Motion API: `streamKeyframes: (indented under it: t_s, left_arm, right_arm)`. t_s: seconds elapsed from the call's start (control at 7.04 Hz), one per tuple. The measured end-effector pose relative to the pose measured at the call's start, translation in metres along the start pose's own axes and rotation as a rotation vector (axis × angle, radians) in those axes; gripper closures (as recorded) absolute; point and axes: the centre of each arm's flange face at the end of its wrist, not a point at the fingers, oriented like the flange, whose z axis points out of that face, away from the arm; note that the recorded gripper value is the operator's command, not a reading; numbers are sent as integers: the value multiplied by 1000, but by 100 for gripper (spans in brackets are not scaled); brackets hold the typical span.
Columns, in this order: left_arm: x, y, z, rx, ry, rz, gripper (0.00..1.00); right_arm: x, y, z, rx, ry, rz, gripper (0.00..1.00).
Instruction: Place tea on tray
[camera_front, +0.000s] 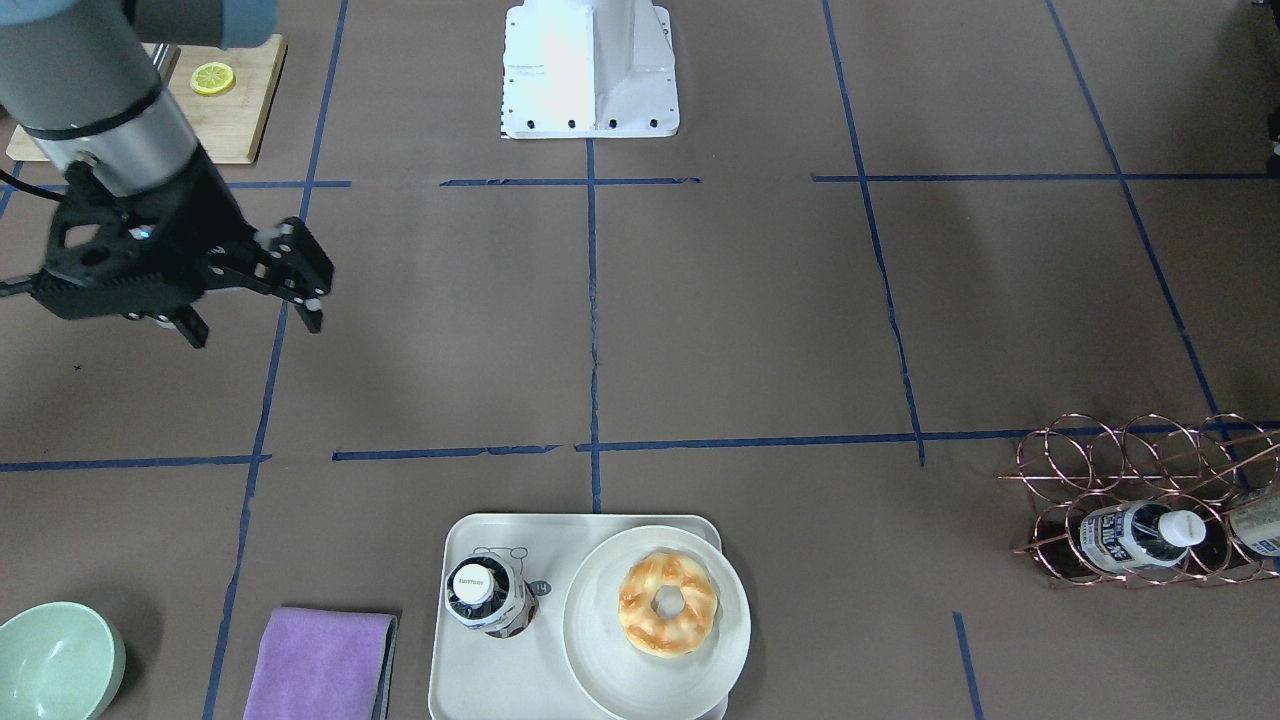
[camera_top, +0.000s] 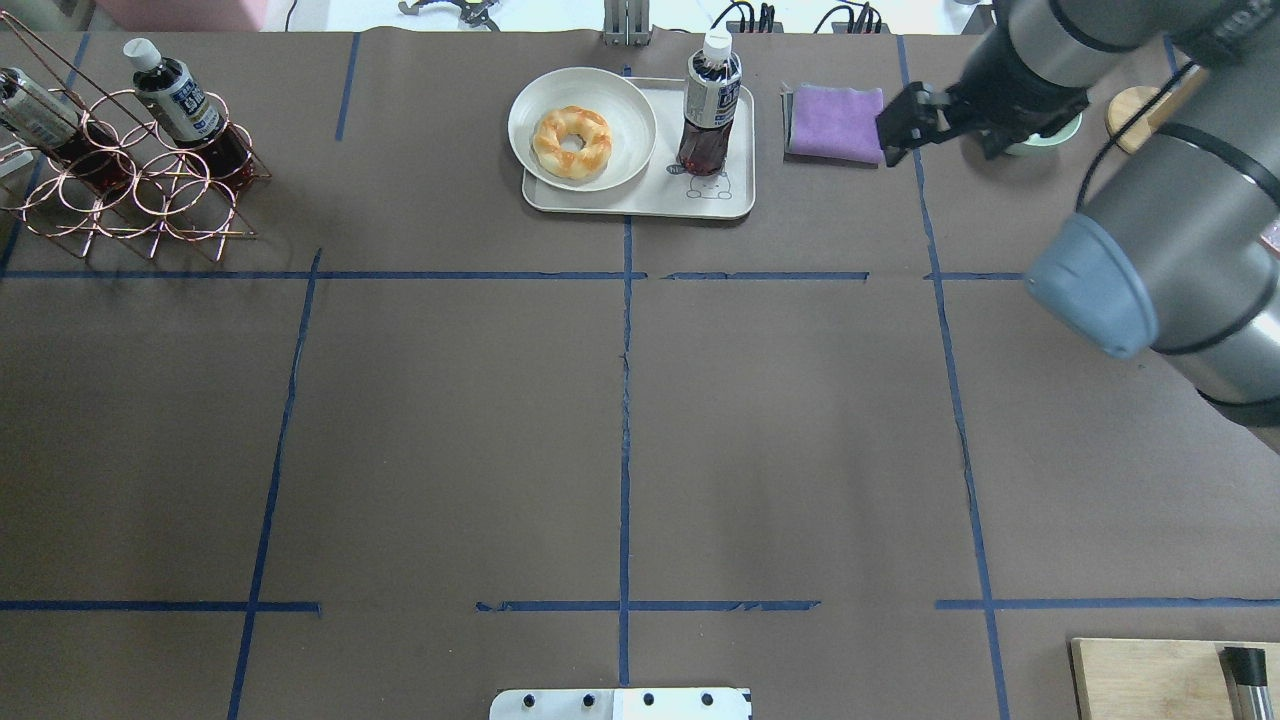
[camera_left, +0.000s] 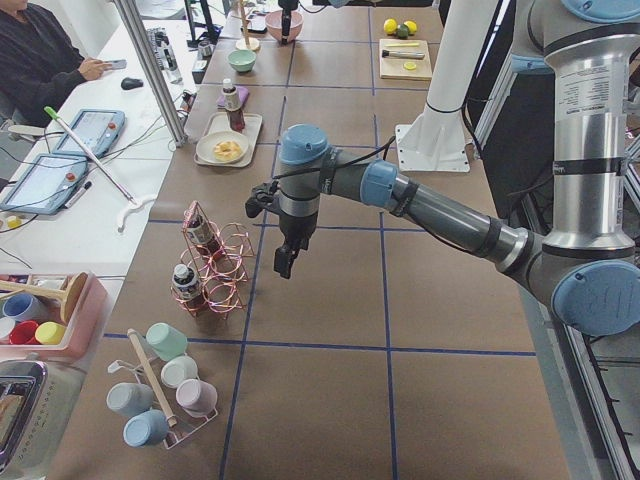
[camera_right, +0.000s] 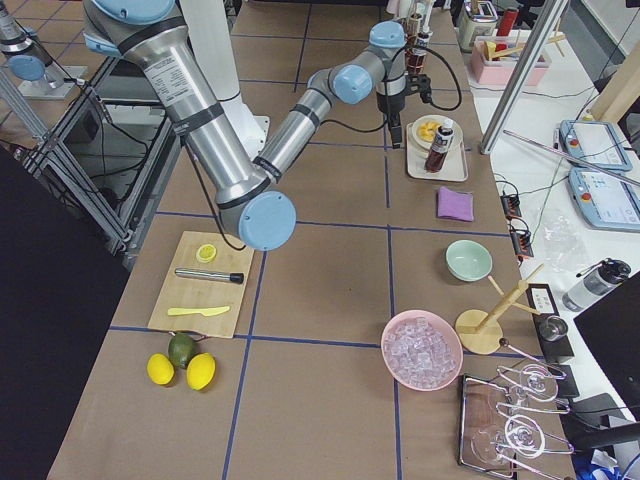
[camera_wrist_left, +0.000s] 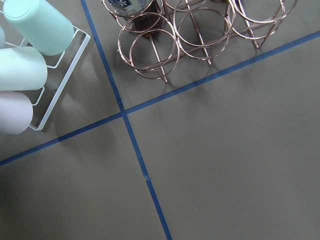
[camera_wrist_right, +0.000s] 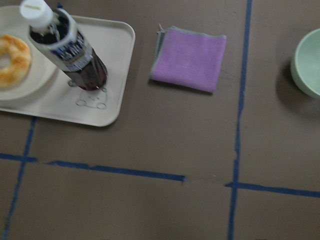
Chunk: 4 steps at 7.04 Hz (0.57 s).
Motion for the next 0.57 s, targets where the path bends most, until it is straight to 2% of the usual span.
streamKeyframes:
  t_s: [0.14,0.28,0.57]
  left_arm:
    - [-27,6,16,-29,26,-65,0]
    - [-62,15,41,-56,73,-144,0]
    - [-110,35,85,-98,136,-248,0]
  right_arm:
    - [53,21,0,-33,15,-48,0]
    - [113,35,-4,-76,10,-95,0]
    - [246,61,-7,-146,-34,-146,0]
